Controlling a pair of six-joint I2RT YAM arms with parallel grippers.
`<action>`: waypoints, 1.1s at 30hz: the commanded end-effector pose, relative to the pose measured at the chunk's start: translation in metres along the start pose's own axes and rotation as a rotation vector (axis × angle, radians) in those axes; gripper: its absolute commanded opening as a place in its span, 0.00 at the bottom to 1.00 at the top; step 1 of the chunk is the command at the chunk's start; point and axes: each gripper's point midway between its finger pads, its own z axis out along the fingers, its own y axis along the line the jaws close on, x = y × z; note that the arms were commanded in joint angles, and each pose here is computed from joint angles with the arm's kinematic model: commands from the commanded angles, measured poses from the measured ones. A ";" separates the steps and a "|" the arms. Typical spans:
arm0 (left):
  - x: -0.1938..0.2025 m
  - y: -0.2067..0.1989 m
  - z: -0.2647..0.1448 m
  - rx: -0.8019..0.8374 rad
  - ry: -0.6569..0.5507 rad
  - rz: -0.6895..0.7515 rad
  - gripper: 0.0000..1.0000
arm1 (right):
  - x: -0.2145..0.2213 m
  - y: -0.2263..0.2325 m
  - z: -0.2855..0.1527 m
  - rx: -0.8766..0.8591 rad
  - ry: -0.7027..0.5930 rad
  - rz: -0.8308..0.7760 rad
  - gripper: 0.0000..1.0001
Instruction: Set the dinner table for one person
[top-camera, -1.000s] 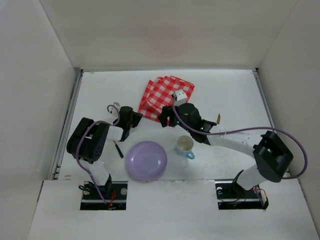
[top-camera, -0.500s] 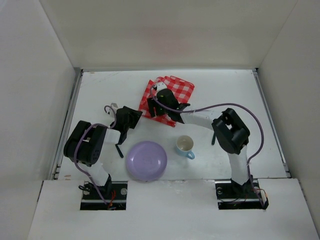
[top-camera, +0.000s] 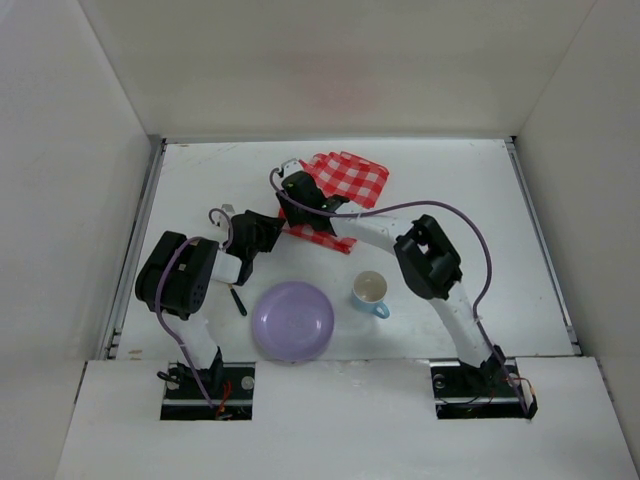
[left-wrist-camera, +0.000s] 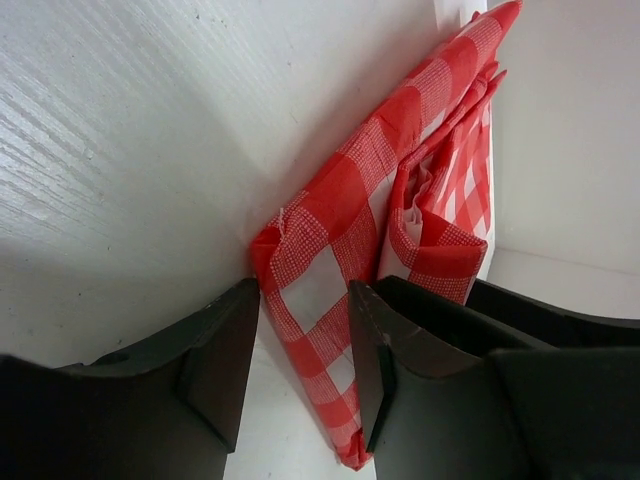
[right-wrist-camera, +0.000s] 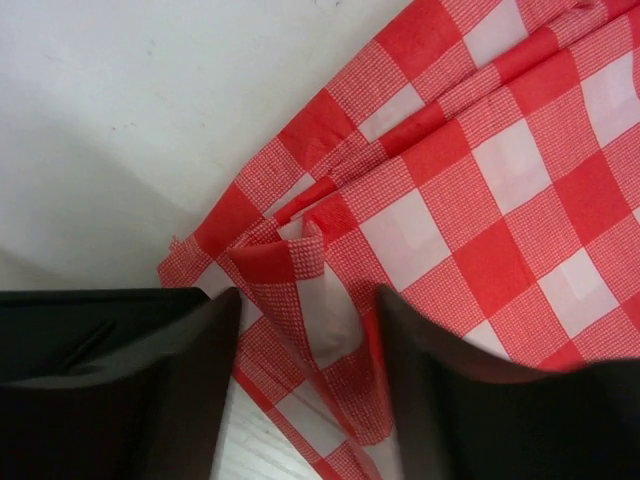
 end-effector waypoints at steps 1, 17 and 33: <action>0.006 0.025 0.001 -0.085 0.028 0.007 0.39 | -0.014 -0.002 -0.006 0.050 0.008 -0.028 0.46; 0.002 0.032 0.008 -0.108 -0.017 0.040 0.24 | -0.109 -0.089 -0.146 0.033 -0.463 0.586 0.13; -0.046 0.000 -0.049 -0.018 -0.205 0.052 0.02 | 0.054 -0.197 -0.173 0.217 -0.495 1.200 0.14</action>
